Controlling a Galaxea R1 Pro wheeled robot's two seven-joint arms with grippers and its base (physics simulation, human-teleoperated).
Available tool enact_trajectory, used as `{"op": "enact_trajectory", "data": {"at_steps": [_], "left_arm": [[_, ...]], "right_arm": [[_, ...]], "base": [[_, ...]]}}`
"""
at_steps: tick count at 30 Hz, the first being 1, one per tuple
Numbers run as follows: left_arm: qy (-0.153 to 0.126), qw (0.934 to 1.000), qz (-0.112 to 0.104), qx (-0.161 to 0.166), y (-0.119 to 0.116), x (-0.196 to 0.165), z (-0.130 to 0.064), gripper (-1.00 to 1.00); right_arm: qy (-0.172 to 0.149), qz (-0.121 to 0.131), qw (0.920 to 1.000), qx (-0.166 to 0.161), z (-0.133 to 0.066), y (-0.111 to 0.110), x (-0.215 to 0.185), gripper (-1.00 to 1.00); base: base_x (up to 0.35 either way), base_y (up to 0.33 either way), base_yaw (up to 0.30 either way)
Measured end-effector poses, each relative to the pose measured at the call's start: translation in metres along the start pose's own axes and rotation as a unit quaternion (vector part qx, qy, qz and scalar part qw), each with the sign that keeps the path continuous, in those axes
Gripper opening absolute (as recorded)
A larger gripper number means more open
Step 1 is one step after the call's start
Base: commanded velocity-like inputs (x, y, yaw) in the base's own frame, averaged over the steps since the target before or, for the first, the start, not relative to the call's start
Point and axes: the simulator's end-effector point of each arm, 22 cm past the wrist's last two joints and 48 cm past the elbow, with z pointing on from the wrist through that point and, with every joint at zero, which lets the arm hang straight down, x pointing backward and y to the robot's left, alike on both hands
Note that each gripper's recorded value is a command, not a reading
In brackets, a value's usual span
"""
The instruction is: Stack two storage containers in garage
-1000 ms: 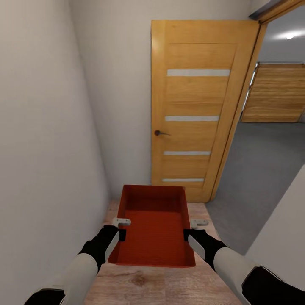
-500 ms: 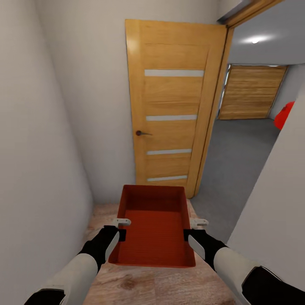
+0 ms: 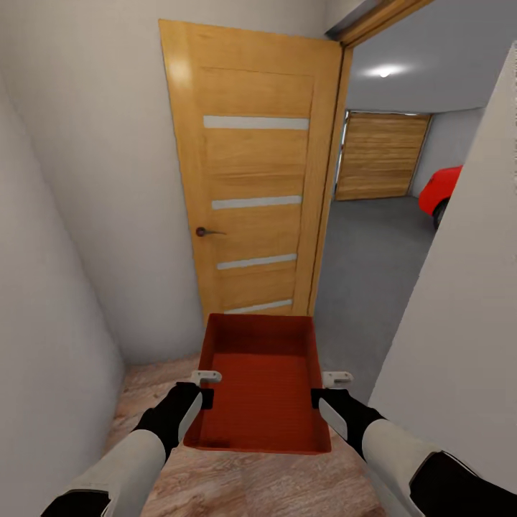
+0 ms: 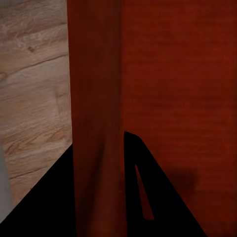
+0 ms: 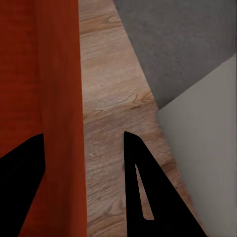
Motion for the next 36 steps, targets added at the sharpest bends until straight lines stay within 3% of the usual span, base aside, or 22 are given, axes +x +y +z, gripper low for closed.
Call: {"op": "enact_trajectory", "data": {"at_steps": [8, 18, 36], "left_arm": [[0.001, 1.0000, 0.000, 0.000, 0.0001, 0.0006, 0.0003, -1.00], [0.004, 1.0000, -0.001, 0.001, 0.0002, 0.0034, 0.0011, -1.00], [0.003, 1.0000, 0.000, 0.000, 0.0002, 0.0020, 0.0007, -1.00]], "right_arm": [[0.001, 0.000, 1.0000, 0.000, 0.0003, 0.0002, 0.0006, -1.00], [0.004, -0.002, 1.0000, 0.000, 0.0003, 0.0004, 0.0025, -1.00], [0.003, -0.001, 1.0000, 0.000, 0.0002, 0.0003, 0.0016, -1.00]], "base": [[0.252, 0.044, -0.116], [0.045, 0.014, -0.002], [0.193, 0.134, -0.011]]}}
